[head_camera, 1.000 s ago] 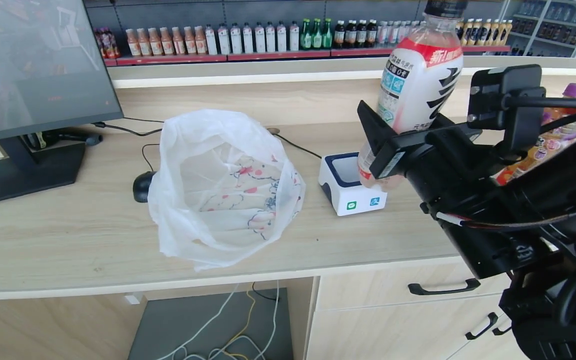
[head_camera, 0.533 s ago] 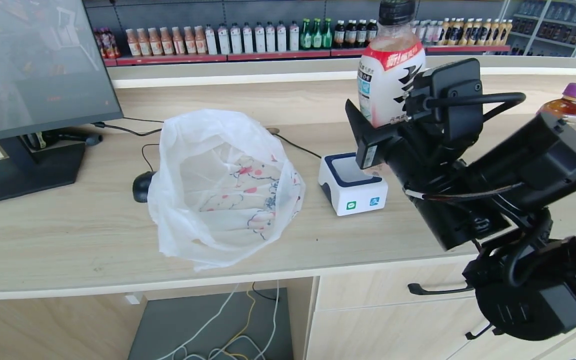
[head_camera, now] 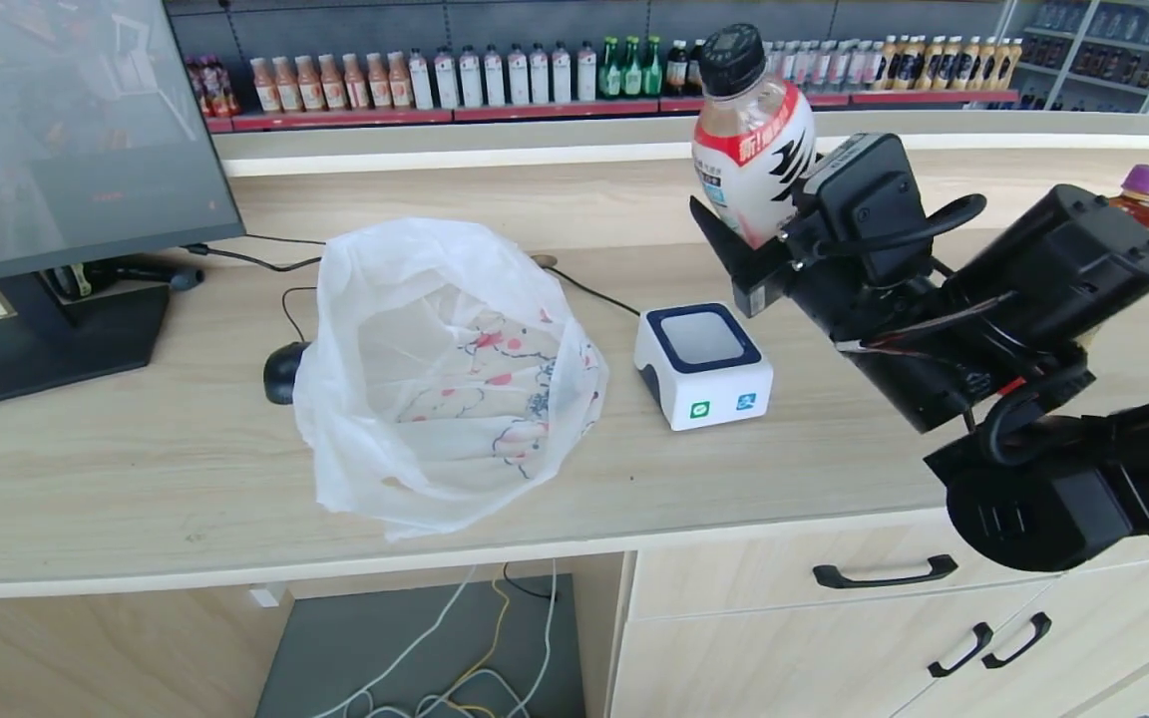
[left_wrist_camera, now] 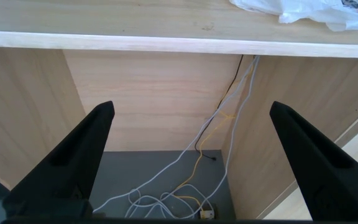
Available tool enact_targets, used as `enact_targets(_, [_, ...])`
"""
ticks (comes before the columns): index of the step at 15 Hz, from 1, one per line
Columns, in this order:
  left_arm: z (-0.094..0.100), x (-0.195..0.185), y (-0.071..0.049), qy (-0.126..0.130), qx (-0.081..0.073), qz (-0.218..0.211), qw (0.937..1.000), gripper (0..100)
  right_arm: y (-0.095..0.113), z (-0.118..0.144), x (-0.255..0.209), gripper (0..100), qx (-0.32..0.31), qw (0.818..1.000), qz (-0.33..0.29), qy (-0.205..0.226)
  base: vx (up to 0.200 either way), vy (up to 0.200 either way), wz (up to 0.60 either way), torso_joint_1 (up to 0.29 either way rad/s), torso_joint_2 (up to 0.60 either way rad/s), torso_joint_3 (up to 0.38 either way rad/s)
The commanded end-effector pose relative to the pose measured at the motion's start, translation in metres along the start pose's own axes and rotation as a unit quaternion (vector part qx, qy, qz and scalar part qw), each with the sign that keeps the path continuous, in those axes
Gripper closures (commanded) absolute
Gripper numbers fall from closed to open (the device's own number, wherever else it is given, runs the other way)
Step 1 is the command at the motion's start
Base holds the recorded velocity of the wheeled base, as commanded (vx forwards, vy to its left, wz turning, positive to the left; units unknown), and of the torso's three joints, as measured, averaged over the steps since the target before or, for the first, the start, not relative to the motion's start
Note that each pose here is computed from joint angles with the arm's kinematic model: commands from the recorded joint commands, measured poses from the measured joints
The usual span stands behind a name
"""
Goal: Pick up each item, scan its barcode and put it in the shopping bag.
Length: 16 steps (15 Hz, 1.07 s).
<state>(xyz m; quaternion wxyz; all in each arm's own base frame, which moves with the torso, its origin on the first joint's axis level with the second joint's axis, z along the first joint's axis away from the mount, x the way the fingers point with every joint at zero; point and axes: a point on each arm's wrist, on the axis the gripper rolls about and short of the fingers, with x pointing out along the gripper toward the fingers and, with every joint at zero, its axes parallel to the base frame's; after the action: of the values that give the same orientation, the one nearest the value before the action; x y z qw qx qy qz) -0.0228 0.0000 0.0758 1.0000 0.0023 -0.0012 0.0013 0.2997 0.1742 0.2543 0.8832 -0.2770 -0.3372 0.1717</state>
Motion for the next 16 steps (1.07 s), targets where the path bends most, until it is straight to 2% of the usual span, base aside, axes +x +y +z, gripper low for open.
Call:
enact_targets(1, [0.000, 0.000, 0.000, 0.000, 0.000, 0.000, 1.0000, 0, -0.013, -0.009, 0.001, 100, -0.029, 0.999, 0.015, -0.008, 0.000, 0.000, 0.00, 0.000, 0.00, 0.000])
enact_targets(5, [0.000, 0.000, 0.000, 0.000, 0.000, 0.000, 1.0000, 0, -0.030, -0.025, 0.007, 100, -0.077, 0.991, 0.104, -0.046, 0.000, 0.000, 0.00, 0.000, 0.00, 0.000])
enact_targets(9, [0.000, 0.000, 0.000, 0.000, 0.000, 0.000, 1.0000, 0, -0.025, -0.029, 0.007, 100, -0.102, 0.976, 0.170, -0.085, 0.000, 0.000, 0.00, 0.000, 0.00, 0.000])
enact_targets(16, [0.000, 0.000, 0.000, 0.000, 0.000, 0.000, 1.0000, 0, -0.006, -0.044, 0.012, 100, -0.116, 0.965, 0.211, -0.104, 0.000, 0.000, 0.00, 0.000, 0.00, 0.000])
